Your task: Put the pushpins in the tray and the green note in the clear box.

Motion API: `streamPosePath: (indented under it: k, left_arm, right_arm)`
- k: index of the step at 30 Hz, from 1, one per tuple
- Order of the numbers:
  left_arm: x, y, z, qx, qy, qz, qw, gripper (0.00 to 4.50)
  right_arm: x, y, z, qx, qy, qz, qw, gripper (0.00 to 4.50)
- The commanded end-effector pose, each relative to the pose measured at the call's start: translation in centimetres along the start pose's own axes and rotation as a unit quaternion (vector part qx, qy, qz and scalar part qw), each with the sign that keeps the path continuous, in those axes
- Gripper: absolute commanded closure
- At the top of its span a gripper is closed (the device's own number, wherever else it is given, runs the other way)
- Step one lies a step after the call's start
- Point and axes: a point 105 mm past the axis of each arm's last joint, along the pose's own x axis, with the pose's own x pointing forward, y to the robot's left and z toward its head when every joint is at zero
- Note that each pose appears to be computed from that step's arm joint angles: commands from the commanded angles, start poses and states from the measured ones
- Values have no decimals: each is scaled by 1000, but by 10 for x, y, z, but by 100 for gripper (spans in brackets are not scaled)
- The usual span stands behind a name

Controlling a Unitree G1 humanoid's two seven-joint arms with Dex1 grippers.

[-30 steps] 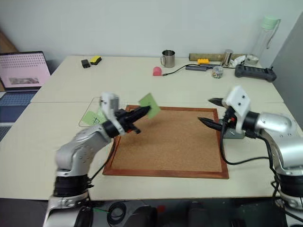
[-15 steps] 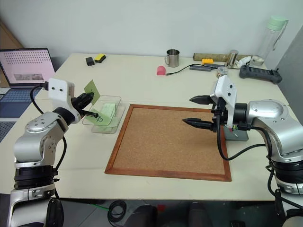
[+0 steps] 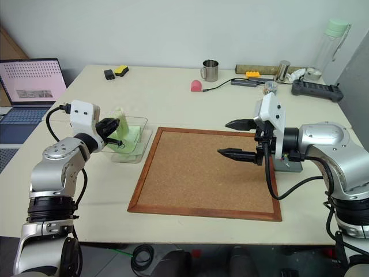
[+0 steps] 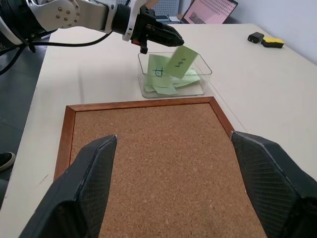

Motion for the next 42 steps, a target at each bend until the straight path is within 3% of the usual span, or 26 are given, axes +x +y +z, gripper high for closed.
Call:
streamPosePath:
  k: [1, 14, 17, 21, 24, 30, 32, 39, 42]
  left_arm:
    - [-6, 1, 21, 21, -30, -6, 999, 282]
    - [-33, 0, 42, 94, -25, -80, 992, 29]
    - [-46, 5, 46, 131, -13, -112, 985, 29]
    - [-66, 29, 32, 173, 39, -132, 975, 29]
    - [-68, 39, 33, 156, 21, -129, 979, 29]
    - [-71, 27, 22, 106, 13, -183, 977, 29]
    - [-80, 39, 16, 103, 29, -181, 978, 29]
    - [-113, 72, -1, 136, 97, -174, 971, 29]
    - [-121, 75, -3, 121, 92, -180, 972, 29]
  right_arm:
    - [-6, 1, 13, -26, -10, -8, 1000, 67]
    - [-10, 0, 7, -26, 3, -16, 1000, 67]
    - [-18, -3, 1, -24, 14, -38, 999, 67]
    - [-44, -4, -24, -18, 70, -66, 995, 67]
    - [-56, -6, -33, -10, 89, -86, 992, 67]
    - [-60, -3, -35, -9, 90, -96, 991, 67]
    - [-70, -3, -35, -9, 101, -104, 989, 67]
    - [-133, -16, -53, 16, 178, -166, 970, 67]
    - [-155, -17, -61, 19, 201, -188, 961, 67]
